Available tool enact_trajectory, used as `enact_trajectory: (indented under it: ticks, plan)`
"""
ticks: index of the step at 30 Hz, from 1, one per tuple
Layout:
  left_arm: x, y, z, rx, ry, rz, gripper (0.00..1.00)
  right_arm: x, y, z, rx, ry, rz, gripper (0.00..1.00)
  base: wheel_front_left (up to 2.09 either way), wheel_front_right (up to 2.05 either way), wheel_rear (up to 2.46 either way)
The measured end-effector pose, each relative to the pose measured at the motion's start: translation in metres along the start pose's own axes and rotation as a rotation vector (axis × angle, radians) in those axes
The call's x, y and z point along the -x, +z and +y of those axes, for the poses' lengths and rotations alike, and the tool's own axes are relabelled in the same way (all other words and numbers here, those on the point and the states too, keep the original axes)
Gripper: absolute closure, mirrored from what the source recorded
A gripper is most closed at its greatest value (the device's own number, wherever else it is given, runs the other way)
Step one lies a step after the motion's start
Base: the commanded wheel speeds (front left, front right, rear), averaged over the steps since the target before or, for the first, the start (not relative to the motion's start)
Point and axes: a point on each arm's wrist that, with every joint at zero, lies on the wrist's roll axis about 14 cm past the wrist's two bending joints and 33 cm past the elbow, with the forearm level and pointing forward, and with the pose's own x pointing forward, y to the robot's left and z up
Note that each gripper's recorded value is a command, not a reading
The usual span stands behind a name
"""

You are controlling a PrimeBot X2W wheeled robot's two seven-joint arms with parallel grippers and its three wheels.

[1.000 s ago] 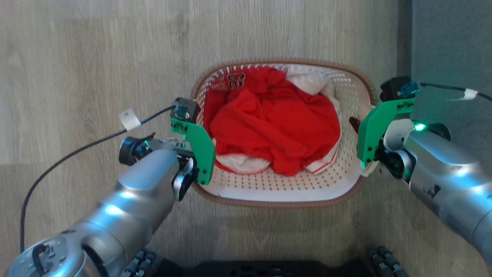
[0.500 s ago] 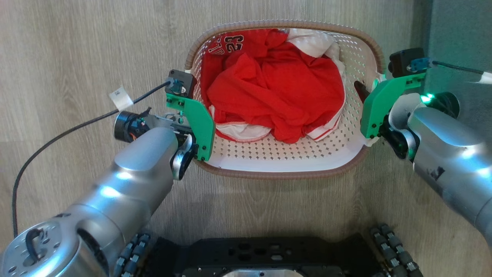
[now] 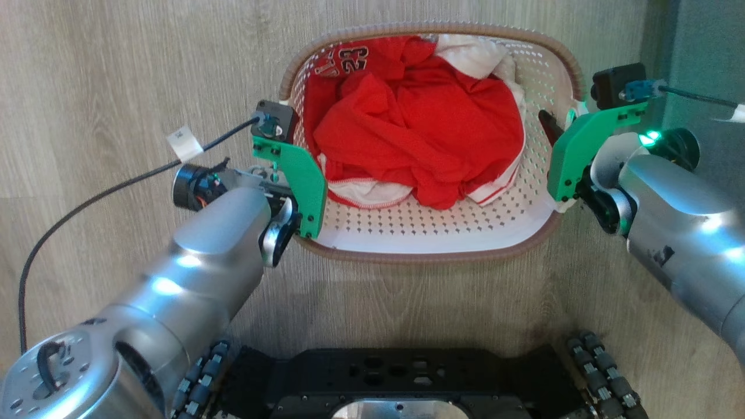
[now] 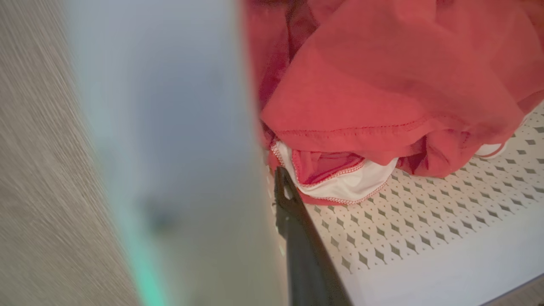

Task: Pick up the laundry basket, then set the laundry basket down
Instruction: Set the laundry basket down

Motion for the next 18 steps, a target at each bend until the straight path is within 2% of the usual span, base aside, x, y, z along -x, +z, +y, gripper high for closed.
enact_trajectory:
  ticks: [13, 14, 15, 16, 17, 18]
  plan:
    - [-0.0008, 0.0032, 0.0075, 0.006, 0.021, -0.006, 1.0, -0.0066, 0.0, 0.0019, 0.008, 0.009, -0.002, 1.0, 0.0, 0.0, 0.0]
    - [-0.0009, 0.0038, 0.0085, 0.006, 0.028, -0.009, 0.96, -0.0069, -0.0002, 0.0019, 0.008, 0.009, -0.002, 1.0, 0.0, 0.0, 0.0]
    - [-0.0011, 0.0034, 0.0083, 0.001, 0.028, -0.008, 0.59, -0.0071, -0.0003, 0.0016, 0.009, 0.008, -0.001, 0.88, 0.0, 0.0, 0.0]
    - [-0.0013, 0.0013, 0.0069, -0.023, 0.025, -0.002, 0.3, -0.0074, 0.0004, 0.0017, 0.025, 0.012, 0.0, 0.56, 0.0, 0.0, 0.0]
    - [-0.0016, 0.0008, 0.0045, -0.037, 0.021, -0.001, 0.02, -0.008, 0.0021, 0.0024, 0.041, 0.018, -0.001, 0.06, 0.0, 0.0, 0.0]
    - [-0.0021, 0.0014, 0.0021, -0.04, 0.023, -0.003, 0.0, -0.0089, 0.0038, 0.0039, 0.049, 0.022, -0.003, 0.0, 0.0, 0.0, 0.0]
